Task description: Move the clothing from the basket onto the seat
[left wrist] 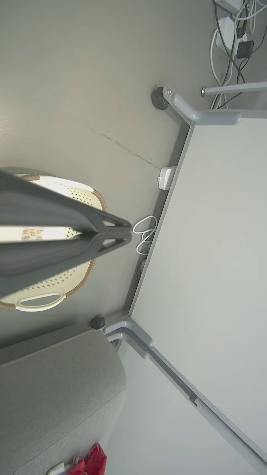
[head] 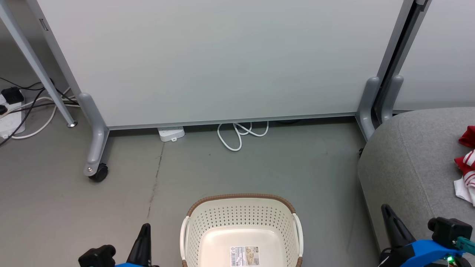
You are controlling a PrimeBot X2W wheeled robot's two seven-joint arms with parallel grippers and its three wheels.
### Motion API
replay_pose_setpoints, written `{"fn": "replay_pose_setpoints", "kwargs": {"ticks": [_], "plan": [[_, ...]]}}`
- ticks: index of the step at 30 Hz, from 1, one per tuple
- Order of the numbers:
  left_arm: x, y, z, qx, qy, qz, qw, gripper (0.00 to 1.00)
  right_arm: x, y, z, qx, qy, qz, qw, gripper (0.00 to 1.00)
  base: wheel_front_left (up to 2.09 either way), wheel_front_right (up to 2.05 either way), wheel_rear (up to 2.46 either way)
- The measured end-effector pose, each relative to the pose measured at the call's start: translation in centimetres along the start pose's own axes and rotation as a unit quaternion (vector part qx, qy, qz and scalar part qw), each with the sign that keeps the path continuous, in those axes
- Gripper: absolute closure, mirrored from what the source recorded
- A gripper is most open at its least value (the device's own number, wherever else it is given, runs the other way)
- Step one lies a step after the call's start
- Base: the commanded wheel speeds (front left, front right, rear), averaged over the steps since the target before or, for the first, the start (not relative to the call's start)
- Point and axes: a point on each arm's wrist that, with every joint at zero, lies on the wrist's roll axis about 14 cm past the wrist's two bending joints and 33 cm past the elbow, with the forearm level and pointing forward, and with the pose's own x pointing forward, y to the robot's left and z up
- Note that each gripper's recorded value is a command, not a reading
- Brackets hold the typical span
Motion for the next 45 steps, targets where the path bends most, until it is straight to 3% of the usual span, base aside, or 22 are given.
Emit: {"fn": "replay_pose_setpoints", "kwargs": {"ticks": [19,45], "plan": [[1.1,0.5,2.2,-0.139,-0.021,0.019,0.99,1.0,0.3,-0.1,0.9,0.161,-0.021,0.006,0.987,1.0,0.0,0.0,0.0],[2.4,0.3,4.8,-0.29,-0.044,0.009,0.956,1.0,0.8,-0.3,2.5,0.335,-0.05,0.019,0.941,1.0,0.0,0.0,0.0]]}}
